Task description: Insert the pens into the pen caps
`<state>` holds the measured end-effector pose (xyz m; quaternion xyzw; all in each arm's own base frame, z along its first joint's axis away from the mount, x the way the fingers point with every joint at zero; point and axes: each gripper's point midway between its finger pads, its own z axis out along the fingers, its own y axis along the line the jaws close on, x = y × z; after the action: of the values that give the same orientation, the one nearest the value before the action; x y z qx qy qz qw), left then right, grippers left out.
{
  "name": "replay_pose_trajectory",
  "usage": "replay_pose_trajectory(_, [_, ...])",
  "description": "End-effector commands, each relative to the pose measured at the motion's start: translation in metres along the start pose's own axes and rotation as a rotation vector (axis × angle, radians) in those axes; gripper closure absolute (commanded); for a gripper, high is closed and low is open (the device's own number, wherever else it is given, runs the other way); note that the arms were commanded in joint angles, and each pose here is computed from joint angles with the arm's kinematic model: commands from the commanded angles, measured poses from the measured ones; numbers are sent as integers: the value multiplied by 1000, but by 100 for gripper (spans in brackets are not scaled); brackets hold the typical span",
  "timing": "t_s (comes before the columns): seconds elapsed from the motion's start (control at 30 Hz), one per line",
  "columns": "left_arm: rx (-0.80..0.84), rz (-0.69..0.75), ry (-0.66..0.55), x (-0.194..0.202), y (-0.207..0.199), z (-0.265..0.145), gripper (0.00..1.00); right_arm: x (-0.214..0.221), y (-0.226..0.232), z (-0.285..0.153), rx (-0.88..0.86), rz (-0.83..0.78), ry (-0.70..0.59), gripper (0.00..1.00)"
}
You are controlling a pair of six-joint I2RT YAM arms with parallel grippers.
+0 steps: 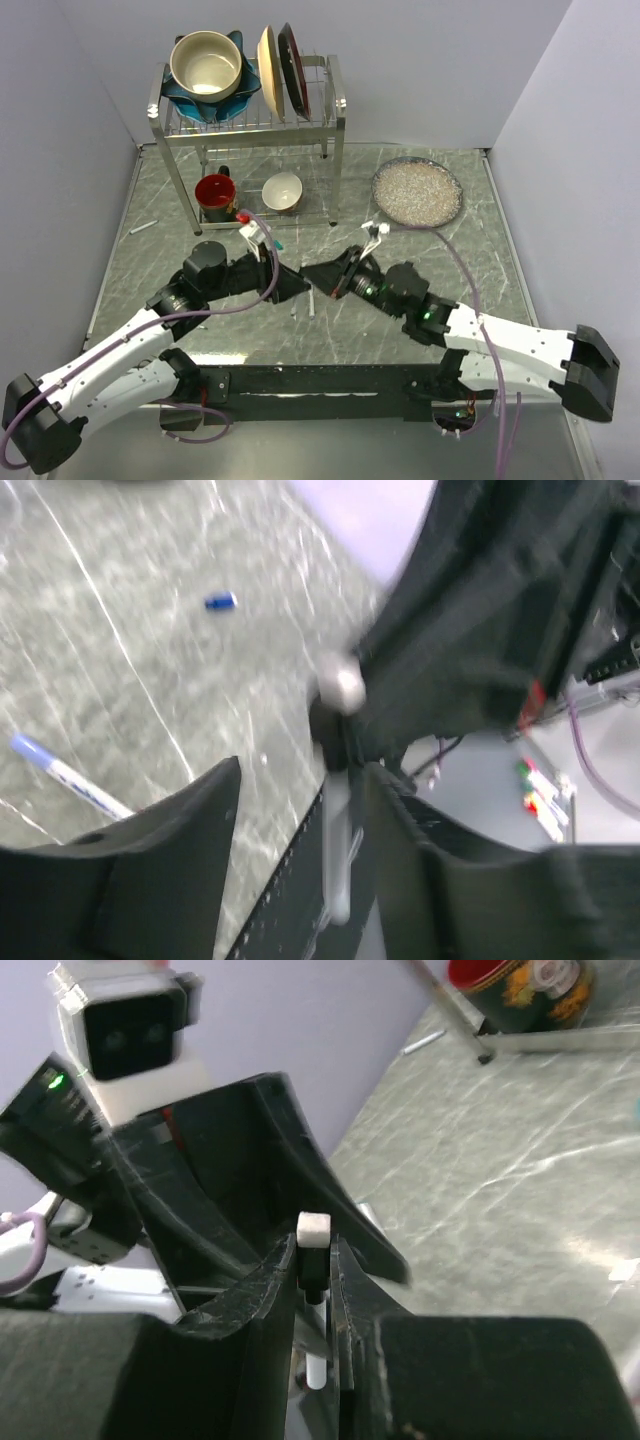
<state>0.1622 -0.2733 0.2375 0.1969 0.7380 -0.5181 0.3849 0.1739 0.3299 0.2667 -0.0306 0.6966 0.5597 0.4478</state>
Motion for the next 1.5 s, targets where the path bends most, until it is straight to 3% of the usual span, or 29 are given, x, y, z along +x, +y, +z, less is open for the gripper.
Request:
replay_pose_trajectory(0.0, [33, 77, -142, -40, -18, -8, 35, -47, -4, -7, 27, -94, 27, 100])
replay_pose_trajectory(0.13, [25, 76, -144, -33, -22, -14, 23, -74, -40, -8, 163, -180, 17, 100])
replay_pose_trajectory(0.3, [-63, 48, -189, -46, -17, -23, 1, -49, -103, -12, 317, -150, 140, 100])
replay_pose_trajectory(0.43, [-253, -29, -265, -59, 13, -33, 1, -19, -150, -8, 447, -111, 232, 100])
replay_pose_trajectory(0.8, [-645, -214, -458, -65, 79, -73, 1, 48, -219, 16, 604, 16, 474, 97])
replay_pose_trajectory(1.2, [-982, -414, -587, -46, 134, -113, 1, 54, -237, 15, 701, -3, 474, 73])
replay_pose_trajectory(1.33, [-1085, -477, -589, -36, 152, -120, 1, 48, -230, 16, 689, -12, 455, 57])
replay_pose_trajectory(1.47, [-1236, -566, -626, -19, 174, -143, 1, 38, -219, 17, 653, -32, 430, 56])
